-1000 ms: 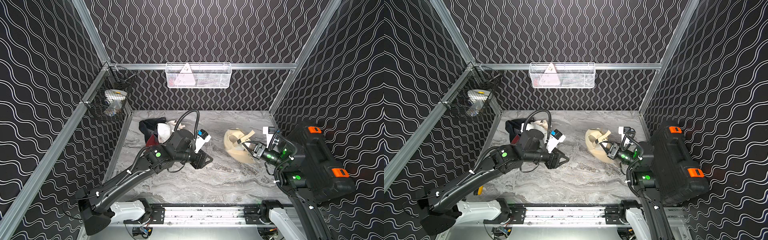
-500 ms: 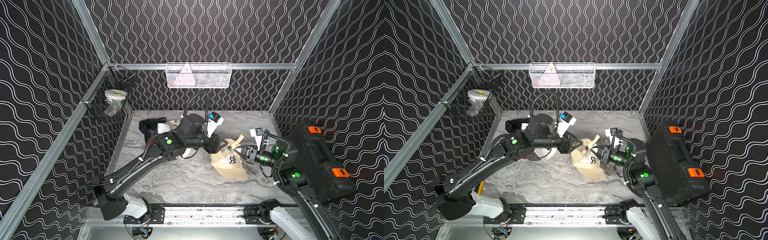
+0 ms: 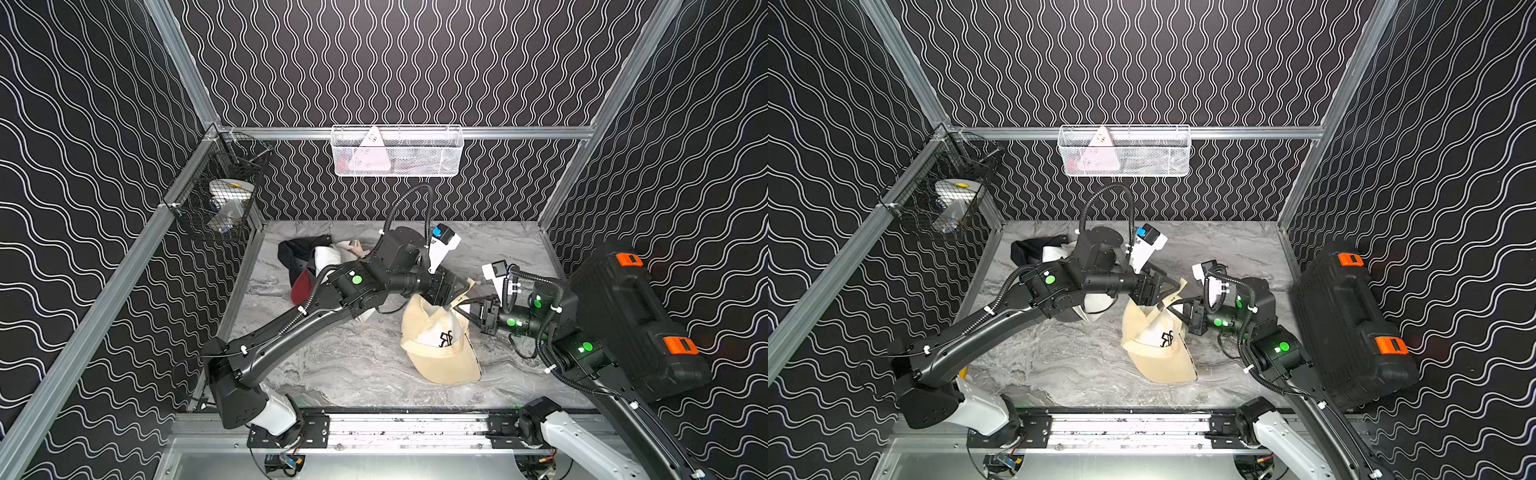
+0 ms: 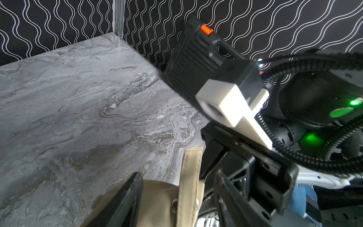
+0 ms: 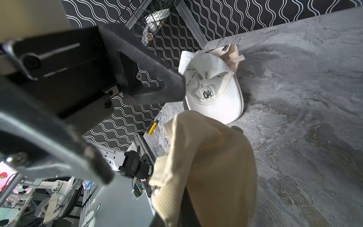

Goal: Open the adjustable buckle of the baseball cap
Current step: Open the adjustable buckle on the baseball cap.

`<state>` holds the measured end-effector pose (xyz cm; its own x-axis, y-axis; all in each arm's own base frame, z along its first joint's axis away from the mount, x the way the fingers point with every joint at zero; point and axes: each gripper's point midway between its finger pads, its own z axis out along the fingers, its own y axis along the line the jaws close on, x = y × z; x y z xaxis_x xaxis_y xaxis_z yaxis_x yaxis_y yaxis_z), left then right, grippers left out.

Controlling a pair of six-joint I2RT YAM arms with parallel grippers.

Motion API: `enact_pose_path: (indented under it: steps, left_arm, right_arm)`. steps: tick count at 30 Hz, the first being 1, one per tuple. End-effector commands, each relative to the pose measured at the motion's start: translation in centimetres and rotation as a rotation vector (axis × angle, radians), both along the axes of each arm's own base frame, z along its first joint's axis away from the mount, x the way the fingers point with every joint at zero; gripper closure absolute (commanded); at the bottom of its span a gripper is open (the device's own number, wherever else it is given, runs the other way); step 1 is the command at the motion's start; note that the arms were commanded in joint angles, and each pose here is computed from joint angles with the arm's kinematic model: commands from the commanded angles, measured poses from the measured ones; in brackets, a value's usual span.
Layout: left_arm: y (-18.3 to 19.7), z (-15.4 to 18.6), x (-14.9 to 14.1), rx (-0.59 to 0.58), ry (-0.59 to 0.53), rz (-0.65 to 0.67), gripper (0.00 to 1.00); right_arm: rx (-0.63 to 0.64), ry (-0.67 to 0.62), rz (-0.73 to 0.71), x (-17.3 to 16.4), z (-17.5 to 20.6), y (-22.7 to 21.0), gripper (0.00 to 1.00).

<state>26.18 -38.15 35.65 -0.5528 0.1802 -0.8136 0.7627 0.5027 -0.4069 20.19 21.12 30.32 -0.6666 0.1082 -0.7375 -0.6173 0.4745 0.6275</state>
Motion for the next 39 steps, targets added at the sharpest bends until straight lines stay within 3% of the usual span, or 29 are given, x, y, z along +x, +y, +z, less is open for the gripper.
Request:
enact_pose_path:
  steps: [1,9,12,16,21,39]
  left_arm:
    - [-0.6,0.4,-0.1,-0.018,-0.006,-0.014,0.37]
    - [-1.1,-0.7,-0.2,-0.005,0.01,-0.024,0.39]
    - [-1.2,-0.7,-0.3,-0.002,0.01,-0.028,0.52]
    - [-1.1,-0.5,-0.5,-0.002,0.004,-0.028,0.78]
    - [-0.8,-0.3,-0.8,-0.004,-0.001,-0.027,1.0]
    - [-0.1,-0.1,-1.9,0.003,-0.018,-0.021,1.0]
  right_arm:
    - [-0.004,-0.036,-0.006,0.2,0.7,0.1,1.0]
    - [-0.007,-0.044,0.025,-0.4,0.9,1.0,1.0]
    - [-0.011,-0.046,0.024,-0.5,0.8,1.0,1.0]
    - [-0.014,-0.044,0.021,-0.5,0.6,1.1,1.0]
    - [-0.021,-0.044,0.011,-0.4,0.6,0.9,1.0]
    - [0.007,-0.057,-0.052,0.2,1.4,0.4,1.0]
